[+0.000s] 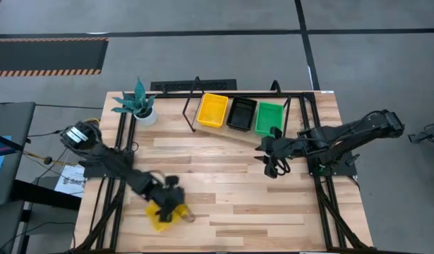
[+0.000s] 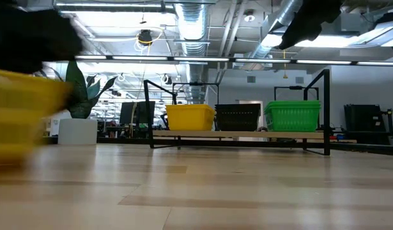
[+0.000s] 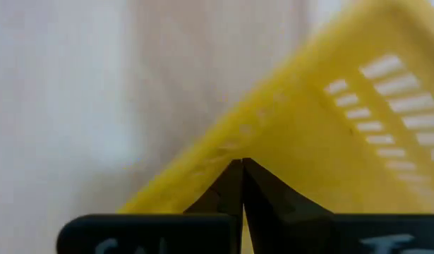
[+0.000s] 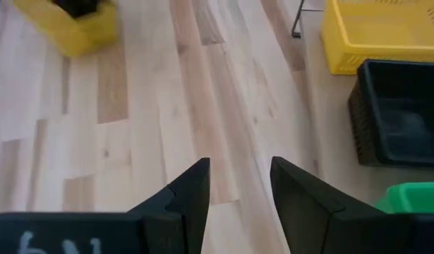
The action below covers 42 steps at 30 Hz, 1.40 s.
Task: Stack baskets on shelf by color
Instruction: Stack the yellow bin on top of the yellow bin on the shelf
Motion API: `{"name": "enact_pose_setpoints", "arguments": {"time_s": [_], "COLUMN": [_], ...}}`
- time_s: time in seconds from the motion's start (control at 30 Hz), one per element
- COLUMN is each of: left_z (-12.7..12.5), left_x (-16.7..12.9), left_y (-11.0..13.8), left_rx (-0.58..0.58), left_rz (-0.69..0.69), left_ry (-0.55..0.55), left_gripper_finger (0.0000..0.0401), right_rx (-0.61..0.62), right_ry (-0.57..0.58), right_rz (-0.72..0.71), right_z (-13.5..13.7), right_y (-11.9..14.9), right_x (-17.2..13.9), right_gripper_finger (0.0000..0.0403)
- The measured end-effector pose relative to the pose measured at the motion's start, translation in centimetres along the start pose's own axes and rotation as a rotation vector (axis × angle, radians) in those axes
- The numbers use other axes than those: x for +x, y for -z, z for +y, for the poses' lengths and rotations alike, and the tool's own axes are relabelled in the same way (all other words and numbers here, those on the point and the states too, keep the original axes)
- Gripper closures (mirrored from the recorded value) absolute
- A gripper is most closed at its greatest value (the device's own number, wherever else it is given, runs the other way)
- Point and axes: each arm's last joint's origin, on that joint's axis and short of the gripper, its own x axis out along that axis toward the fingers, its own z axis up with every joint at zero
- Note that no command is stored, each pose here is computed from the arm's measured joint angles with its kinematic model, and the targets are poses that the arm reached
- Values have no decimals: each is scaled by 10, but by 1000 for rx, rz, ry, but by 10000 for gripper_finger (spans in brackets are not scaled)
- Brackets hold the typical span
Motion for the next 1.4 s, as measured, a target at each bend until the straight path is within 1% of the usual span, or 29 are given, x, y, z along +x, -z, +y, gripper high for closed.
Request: {"name": "enact_pose_setpoints", "arguments": {"time_s": [0.07, 0.13, 0.27, 0.33, 0.4, 0.5, 0.57, 0.63, 0.7, 0.77, 0.83, 0.93, 1.07, 1.13, 1.23, 1.4], "left_z": [15, 29, 60, 73, 83, 87, 86, 81, 74, 67, 59, 50, 44, 44, 43, 43], "left_x": [6, 8, 1, -3, -6, -19, -33, -53, -77, -102, -127, -161, -194, -205, -217, -225], "left_y": [-16, -32, -68, -79, -88, -94, -97, -99, -95, -86, -75, -58, -34, -23, -13, -2], "left_rx": [17, 34, 38, 20, 18, 74, 102, 130, 164, 183, 181, 129, 46, 28, -2, -33], "left_rz": [-102, -205, -449, -511, -531, -487, -455, -416, -360, -292, -266, -297, -374, -402, -456, -457], "left_ry": [-55, -86, -111, -108, -82, -16, 12, 33, 52, 56, 51, 47, 42, 17, -11, -1], "left_gripper_finger": [401, 401, 401, 401, 401, 398, 389, 372, 348, 319, 288, 238, 187, 171, 159, 157], "right_rx": [17, 37, 72, 88, 104, 113, 122, 124, 128, 107, 72, 8, -54, -113, -174, -178], "right_ry": [-10, -16, -3, 7, 11, -5, -23, -32, -56, -98, -129, -138, -122, -104, -60, -42], "right_rz": [-1, -3, -20, -31, -45, -66, -92, -101, -128, -167, -229, -267, -253, -239, -187, -120], "right_z": [3, 6, 11, 14, 17, 24, 31, 39, 50, 62, 76, 97, 122, 134, 148, 170], "right_y": [1, 2, 3, 4, 4, 4, 3, 2, -1, -3, -7, -13, -27, -35, -43, -66], "right_x": [-1, -2, -4, -5, -5, 1, 10, 22, 39, 58, 77, 105, 141, 161, 184, 209], "right_gripper_finger": [233, 233, 233, 233, 233, 233, 233, 233, 232, 231, 230, 231, 231, 227, 218, 194]}}
